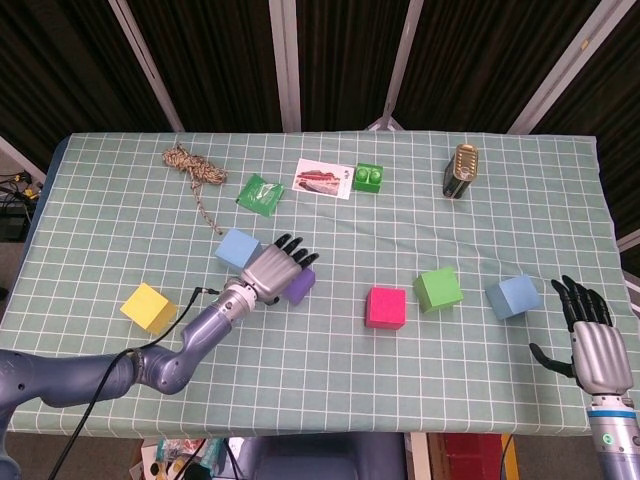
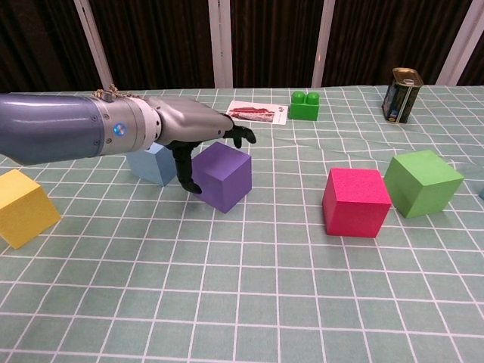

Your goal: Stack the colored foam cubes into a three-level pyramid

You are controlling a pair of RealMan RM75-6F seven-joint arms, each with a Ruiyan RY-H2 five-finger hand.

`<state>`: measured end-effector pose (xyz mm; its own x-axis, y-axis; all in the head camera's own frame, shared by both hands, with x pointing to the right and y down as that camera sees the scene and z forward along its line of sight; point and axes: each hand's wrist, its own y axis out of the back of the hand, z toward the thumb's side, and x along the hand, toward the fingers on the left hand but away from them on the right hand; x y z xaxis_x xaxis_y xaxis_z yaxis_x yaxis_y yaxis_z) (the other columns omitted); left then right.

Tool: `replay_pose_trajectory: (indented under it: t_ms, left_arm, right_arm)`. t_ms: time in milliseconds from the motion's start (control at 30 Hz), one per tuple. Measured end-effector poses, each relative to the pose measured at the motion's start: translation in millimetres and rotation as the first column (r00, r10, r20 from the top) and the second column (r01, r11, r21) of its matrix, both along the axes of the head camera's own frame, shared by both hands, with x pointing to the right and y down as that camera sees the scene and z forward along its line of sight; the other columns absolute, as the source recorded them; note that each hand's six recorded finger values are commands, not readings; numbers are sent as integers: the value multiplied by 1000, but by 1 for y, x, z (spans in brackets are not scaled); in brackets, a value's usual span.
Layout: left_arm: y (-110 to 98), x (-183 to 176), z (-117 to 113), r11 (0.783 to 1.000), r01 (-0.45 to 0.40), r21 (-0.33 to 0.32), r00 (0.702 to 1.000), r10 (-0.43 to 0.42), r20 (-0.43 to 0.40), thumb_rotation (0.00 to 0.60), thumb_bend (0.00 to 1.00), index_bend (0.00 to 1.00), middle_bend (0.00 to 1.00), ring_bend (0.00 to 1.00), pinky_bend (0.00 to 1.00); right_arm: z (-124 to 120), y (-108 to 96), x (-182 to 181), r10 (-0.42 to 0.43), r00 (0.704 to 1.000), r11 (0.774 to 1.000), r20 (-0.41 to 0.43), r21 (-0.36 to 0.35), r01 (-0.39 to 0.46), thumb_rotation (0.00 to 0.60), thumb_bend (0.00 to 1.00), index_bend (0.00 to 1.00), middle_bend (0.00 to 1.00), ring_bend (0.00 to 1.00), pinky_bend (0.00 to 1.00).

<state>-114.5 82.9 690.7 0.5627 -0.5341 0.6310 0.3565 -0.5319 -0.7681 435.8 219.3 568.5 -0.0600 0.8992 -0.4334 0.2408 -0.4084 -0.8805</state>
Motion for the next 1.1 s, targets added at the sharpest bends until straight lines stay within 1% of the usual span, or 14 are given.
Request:
replay_pose_trajectory:
  t_ms: [100,200,367,533,733,867,967,1100]
  left_arm:
    - [1,4,0,1000,18,3,1000,-18,-12,600,323,70,244,0,88]
    - [1,6,0,999,35,18,999,-35,-18,600,323,90,286,0,100]
    - [2,9,-4,996,82,37,996,-81,-37,600,323,108,308,0,101]
    - [5,10,-9,988,154,31,987,-152,-60,600,323,116,304,0,101]
    - [10,10,-13,964,267,0,963,-267,-45,600,324,115,299,0,101]
    - [15,11,-16,939,343,-30,939,-343,-13,600,324,117,300,0,101]
    - [19,15,-19,926,376,-42,927,-376,17,600,324,118,301,0,101]
    - [21,25,-26,921,388,-31,921,-387,39,600,324,120,302,0,101]
  right_arm:
    - [0,0,0,2,1000,1000,2,-2,-2,600,250,0,0,0,22]
    - [-1,1,0,4,1000,1000,3,-2,-4,600,249,0,0,0,22]
    - [-1,1,0,4,1000,1000,5,-2,-4,600,249,0,0,0,22]
    - [-1,1,0,3,1000,1000,6,-2,-3,600,249,0,0,0,22]
    - [-1,1,-1,1,1000,1000,9,-3,-1,600,250,0,0,0,22]
    - [-2,1,-2,-2,1000,1000,10,-1,2,600,249,0,0,0,22]
    - [-2,1,-2,-3,1000,1000,10,0,3,600,249,0,0,0,22]
    - [-2,1,-2,-3,1000,1000,10,2,3,600,249,0,0,0,22]
